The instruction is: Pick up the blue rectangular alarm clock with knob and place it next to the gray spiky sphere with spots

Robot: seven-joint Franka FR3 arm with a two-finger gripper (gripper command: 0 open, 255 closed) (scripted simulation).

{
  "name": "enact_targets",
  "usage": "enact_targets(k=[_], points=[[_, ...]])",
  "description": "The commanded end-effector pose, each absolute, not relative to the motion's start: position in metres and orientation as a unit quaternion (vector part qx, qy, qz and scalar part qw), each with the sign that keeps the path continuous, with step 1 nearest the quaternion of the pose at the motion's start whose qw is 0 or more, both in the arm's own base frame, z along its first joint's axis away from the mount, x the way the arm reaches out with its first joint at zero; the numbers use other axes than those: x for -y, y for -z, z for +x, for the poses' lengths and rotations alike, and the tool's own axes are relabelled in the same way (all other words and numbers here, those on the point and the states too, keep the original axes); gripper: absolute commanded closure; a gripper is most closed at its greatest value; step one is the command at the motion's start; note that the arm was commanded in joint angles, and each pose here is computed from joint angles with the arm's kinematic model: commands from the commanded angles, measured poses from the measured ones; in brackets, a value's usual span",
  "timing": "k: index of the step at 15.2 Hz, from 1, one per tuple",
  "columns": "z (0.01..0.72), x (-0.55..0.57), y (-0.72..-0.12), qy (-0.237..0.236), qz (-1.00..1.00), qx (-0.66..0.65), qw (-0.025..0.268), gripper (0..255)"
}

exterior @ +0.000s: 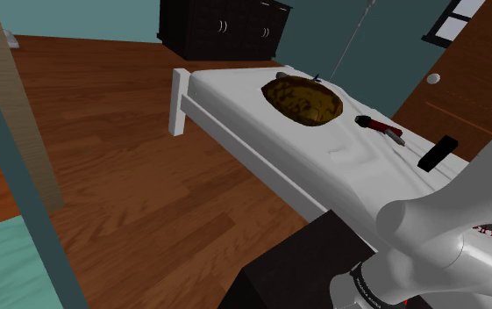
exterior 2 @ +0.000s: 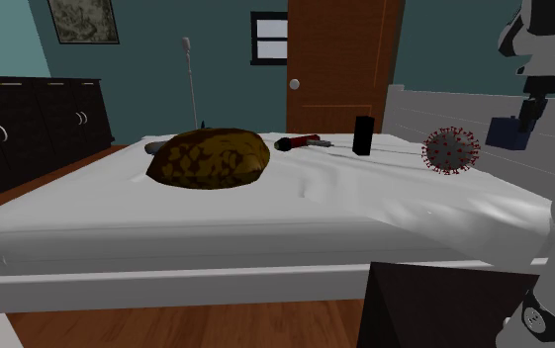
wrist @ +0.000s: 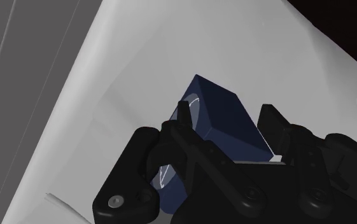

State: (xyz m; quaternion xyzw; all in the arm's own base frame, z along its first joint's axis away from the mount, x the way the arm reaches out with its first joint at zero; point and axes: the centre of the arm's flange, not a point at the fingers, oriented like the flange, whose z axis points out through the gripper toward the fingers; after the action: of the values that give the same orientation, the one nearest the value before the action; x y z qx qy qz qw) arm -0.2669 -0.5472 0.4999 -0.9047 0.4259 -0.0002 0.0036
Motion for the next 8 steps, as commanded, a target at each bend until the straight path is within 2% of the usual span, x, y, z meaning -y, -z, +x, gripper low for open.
enact_targets(k=[1, 8], points=[[-0.265, 0.547, -0.49, 0.0, -0.905, -0.426, 0.003, 255], [-0.265, 0.547, -0.453, 0.0, -0.905, -0.426, 0.003, 255]])
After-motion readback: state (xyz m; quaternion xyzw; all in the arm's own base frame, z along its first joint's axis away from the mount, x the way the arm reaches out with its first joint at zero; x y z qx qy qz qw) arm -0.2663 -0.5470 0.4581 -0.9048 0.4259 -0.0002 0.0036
